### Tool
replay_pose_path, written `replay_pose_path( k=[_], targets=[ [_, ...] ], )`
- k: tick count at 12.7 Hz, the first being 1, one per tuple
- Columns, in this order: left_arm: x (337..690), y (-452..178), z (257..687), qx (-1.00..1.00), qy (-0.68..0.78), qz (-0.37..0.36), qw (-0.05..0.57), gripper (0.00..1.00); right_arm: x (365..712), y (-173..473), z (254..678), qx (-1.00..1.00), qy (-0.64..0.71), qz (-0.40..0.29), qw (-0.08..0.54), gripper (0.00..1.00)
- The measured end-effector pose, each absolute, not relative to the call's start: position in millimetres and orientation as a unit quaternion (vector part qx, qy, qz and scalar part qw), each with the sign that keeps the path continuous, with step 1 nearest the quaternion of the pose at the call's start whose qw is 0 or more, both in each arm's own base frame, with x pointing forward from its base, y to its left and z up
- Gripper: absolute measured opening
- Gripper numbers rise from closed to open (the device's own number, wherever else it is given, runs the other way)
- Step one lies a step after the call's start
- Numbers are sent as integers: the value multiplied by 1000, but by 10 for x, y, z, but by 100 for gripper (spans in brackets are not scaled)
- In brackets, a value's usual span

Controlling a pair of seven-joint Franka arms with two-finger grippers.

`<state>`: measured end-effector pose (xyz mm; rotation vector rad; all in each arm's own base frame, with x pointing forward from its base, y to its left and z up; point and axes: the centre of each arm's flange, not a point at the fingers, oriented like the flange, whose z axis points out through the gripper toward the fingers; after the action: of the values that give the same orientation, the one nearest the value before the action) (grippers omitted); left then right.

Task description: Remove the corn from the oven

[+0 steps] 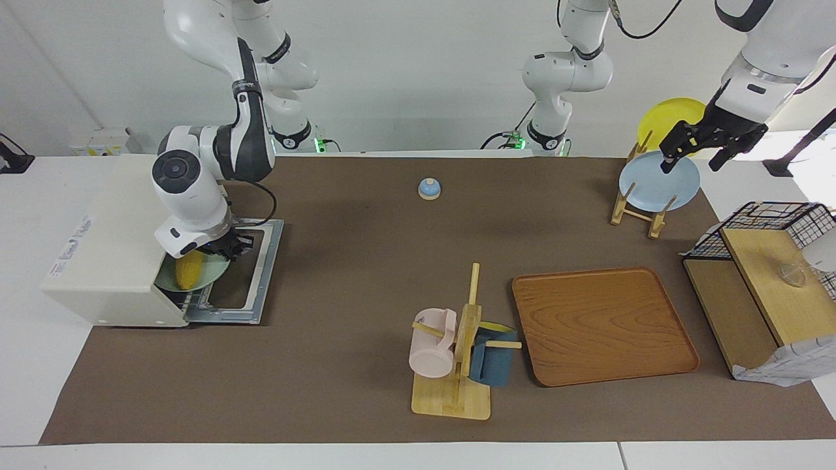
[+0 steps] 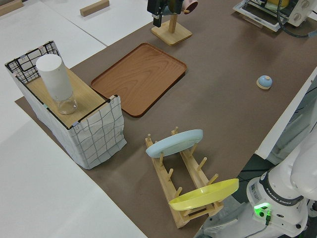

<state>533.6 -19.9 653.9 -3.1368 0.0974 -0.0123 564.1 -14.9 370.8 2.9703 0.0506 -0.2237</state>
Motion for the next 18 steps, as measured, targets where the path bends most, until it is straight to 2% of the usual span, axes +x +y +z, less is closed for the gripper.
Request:
replay_pose_path(
  k=[2,4,6,8,11,13,16,17,18],
  targets=[
    [5336,-199,6539,-1000,31,-4,2,100,5663,14,3780,993,32,-71,85,2],
    [5336,-199,6539,-1000,31,-4,2,100,5727,604,4014,993,37,-64,94,2],
    [5336,-199,6539,-1000,31,-4,2,100,5786,1627,4382,994,24,-48,100,2],
    [5336,-199,6539,-1000,31,-4,2,100,5793,2709,4479,995,-5,-38,87,2],
    [5335,-199,6538,-1000,31,-4,2,100,5678,4124,3970,996,-64,-23,56,2],
    [5335,-198,6537,-1000,31,-3,2,100,5569,4705,3634,995,-94,-12,22,2],
    [5348,-124,6486,-1000,-1,-4,2,100,5549,4984,3478,991,-131,5,-23,6],
    [5372,-116,6412,-1000,-13,-13,1,100,5541,5019,3468,990,-138,6,-31,13],
    [5392,-162,6270,-1000,-16,-24,0,100,5527,5028,3463,989,-147,-2,-34,13]
  ],
)
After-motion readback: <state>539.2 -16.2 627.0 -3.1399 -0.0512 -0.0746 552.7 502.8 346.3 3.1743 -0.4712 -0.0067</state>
